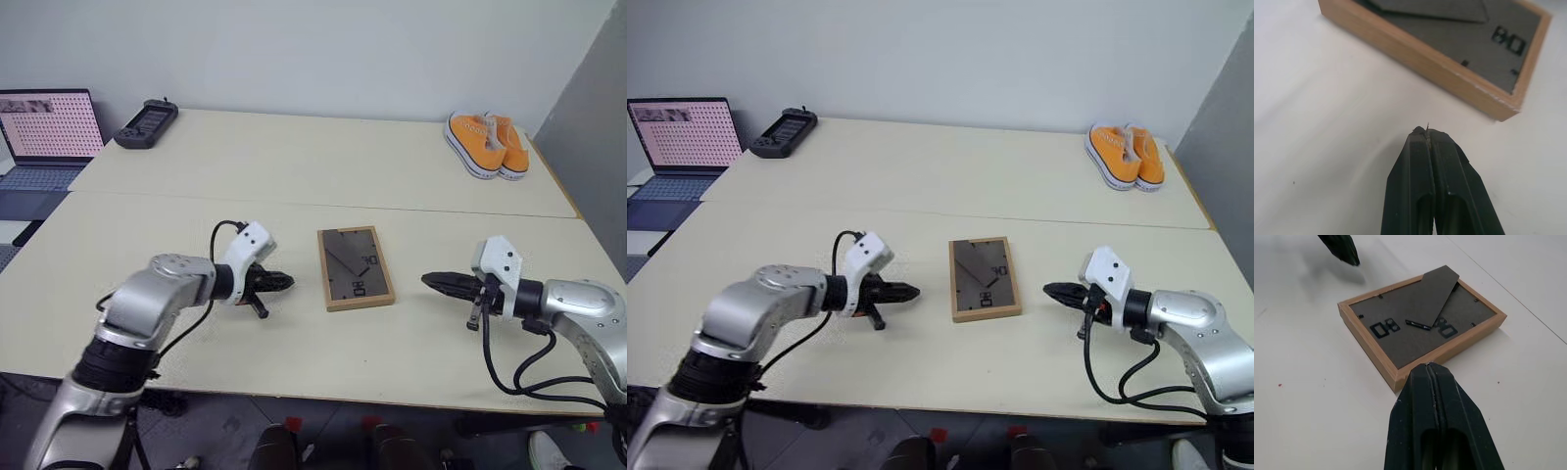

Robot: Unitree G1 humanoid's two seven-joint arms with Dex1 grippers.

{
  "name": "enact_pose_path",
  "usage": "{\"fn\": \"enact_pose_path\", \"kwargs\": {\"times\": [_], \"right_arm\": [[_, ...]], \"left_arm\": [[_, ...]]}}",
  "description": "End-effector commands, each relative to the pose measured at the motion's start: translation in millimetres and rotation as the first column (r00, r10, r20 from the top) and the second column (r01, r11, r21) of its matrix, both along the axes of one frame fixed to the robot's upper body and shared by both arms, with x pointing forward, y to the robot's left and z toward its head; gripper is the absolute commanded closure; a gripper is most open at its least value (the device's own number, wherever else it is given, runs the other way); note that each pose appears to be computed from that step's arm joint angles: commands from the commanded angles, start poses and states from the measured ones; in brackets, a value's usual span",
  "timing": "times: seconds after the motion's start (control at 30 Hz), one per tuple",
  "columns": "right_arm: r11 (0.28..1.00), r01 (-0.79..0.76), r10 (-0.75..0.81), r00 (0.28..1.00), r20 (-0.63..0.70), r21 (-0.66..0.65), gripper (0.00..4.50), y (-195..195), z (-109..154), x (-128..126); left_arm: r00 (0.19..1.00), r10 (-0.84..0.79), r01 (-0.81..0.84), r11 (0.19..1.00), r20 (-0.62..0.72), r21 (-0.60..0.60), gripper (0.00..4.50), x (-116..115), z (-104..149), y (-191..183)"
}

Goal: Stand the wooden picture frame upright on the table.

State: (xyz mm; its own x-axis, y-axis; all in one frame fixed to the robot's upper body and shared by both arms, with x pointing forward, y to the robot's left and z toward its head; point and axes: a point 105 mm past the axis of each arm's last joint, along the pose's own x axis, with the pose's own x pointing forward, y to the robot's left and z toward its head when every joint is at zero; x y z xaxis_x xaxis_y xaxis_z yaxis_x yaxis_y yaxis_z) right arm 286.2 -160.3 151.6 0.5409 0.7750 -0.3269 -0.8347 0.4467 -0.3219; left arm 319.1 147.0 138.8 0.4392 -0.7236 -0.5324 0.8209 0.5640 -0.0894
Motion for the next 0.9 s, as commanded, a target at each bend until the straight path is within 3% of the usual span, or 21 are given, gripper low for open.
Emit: {"fn": "enact_pose_path", "kwargs": {"times": [0.03,0.3,0.4,0.67,0.83,0.9], "right_arm": [[0.997,-0.049,0.054,0.996,0.077,-0.062,4.5,5,4,5],[0.995,-0.075,0.08,0.992,0.1,-0.058,4.5,22,-8,19],[0.995,-0.077,0.083,0.992,0.1,-0.059,4.5,24,-11,20],[0.995,-0.053,0.062,0.992,0.106,-0.089,4.5,11,-14,24],[0.99,0.017,0.01,0.981,0.194,-0.137,4.5,5,-13,42],[0.988,0.038,-0.004,0.975,0.221,-0.151,4.5,4,-14,48]], "left_arm": [[0.995,-0.065,0.052,0.986,-0.079,-0.159,4.45,-3,22,-6],[0.926,0.064,-0.157,0.961,-0.372,-0.226,4.45,-2,1,3],[0.903,0.112,-0.216,0.953,-0.415,-0.214,4.28,0,-5,8],[0.875,0.156,-0.311,0.906,-0.458,-0.286,2.72,10,5,9],[0.842,0.151,-0.345,0.889,-0.518,-0.301,1.62,13,0,0],[0.828,0.149,-0.354,0.886,-0.54,-0.299,1.52,13,-3,-4]]}}
